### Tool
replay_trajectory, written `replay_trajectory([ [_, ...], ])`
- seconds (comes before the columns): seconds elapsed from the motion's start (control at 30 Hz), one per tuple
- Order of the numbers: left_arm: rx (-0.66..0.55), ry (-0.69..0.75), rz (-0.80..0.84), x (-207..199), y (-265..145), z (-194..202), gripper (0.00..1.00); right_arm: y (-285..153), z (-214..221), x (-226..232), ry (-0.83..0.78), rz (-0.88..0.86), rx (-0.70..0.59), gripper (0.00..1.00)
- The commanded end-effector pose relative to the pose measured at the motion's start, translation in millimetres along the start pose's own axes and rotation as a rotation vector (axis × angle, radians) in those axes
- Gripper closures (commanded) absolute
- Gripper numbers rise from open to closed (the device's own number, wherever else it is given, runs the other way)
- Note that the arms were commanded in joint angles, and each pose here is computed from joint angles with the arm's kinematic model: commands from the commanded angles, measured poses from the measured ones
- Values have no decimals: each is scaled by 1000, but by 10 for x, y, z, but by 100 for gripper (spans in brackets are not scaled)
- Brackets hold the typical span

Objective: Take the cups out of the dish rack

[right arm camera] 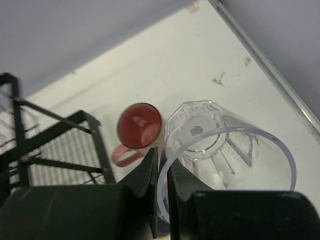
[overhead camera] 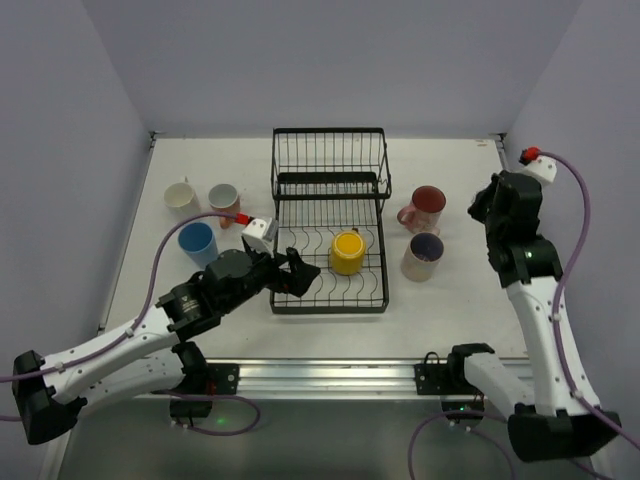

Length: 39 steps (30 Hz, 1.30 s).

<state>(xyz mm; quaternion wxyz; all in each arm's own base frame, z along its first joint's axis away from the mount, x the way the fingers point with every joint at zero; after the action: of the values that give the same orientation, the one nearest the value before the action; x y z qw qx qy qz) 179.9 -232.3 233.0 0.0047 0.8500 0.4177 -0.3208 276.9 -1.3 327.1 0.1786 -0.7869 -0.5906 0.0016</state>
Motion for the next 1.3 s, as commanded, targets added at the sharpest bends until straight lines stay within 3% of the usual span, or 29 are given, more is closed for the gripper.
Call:
replay_trajectory([
  [0.0, 54, 54, -67, 125, 138, 146, 0, 476, 286, -120, -88, 38, 166, 100],
  [0.2, 69, 140, -193, 207, 374, 264, 0, 1083, 367, -218, -51, 54, 262, 100],
  [0.33, 55, 194, -224, 170, 528, 279, 0, 1421, 753, -230, -55, 58, 397, 100],
  [0.77, 92, 255, -145, -72, 1145, 449, 0, 1803, 1439, -297, -61, 83, 594, 96],
  [0.83, 89, 263, -145, -89, 1230, 461, 0, 1805, 1488, -310, -61, 86, 603, 89],
  [0.9, 89, 276, -149, -96, 1305, 471, 0, 1795, 1512, -317, -57, 85, 597, 72],
  [1.1, 82, 311, -195, -48, 1480, 491, 0, 1764, 1589, -272, -21, 56, 599, 44],
  [1.27, 56, 344, -243, 14, 1583, 458, 0, 1678, 1533, -232, 15, 33, 552, 25],
])
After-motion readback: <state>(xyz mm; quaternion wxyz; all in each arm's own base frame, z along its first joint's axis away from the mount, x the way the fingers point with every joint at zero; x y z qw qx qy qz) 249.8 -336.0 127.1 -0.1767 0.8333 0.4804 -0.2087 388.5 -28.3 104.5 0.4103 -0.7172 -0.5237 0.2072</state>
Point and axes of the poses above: each gripper's point midway between its finger pads, its own y axis out along the fingers, its own x axis along the line the jaws close on, z = x × y, the point moved 2 cm from there along -y, back along the fingers, and after that the axes turned 7 degrees about -y, right-handed, at the moved point
